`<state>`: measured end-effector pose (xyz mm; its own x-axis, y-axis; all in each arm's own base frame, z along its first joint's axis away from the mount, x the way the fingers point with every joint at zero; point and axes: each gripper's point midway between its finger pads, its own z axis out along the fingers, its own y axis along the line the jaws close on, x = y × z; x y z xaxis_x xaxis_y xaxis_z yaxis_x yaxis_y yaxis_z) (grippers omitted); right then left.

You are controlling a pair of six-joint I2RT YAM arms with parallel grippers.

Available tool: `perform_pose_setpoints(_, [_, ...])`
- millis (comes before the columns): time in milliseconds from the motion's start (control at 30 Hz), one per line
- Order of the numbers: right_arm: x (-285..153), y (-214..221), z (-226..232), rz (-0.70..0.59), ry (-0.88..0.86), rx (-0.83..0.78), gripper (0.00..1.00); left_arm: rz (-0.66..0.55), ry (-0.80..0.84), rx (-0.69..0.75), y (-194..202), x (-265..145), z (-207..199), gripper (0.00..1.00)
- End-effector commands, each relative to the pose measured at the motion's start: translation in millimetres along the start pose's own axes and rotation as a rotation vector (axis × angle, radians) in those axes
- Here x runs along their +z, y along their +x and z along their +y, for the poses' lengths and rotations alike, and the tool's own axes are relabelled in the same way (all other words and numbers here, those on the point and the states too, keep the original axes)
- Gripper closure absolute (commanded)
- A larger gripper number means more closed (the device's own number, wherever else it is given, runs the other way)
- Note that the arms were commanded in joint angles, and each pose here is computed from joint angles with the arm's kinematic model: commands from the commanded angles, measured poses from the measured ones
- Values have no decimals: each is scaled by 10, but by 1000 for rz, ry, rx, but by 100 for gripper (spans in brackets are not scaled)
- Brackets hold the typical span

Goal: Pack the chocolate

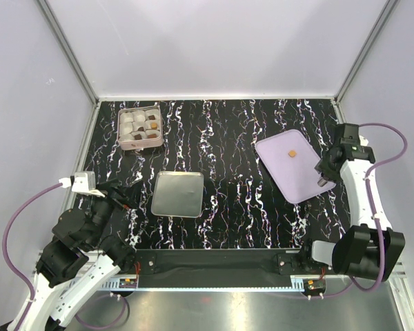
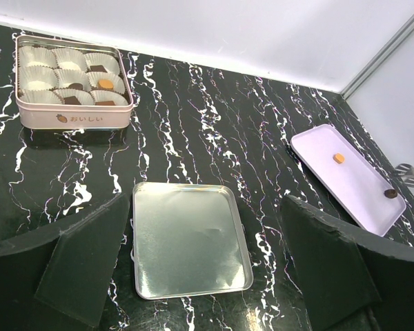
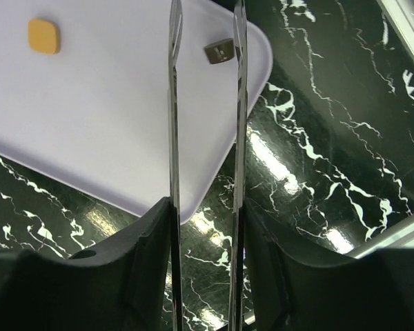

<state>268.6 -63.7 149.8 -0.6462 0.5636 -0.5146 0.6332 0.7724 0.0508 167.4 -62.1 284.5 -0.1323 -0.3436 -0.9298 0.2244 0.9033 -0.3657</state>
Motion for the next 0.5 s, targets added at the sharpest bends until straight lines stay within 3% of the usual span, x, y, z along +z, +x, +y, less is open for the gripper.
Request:
perform_pose_setpoints(0, [-96, -67, -124, -25, 0, 43, 49, -59, 43, -26, -152, -30, -82, 1])
perform_pose_setpoints(467, [0, 83, -113, 20, -27, 68, 47, -62, 72, -28, -159, -54, -125, 1])
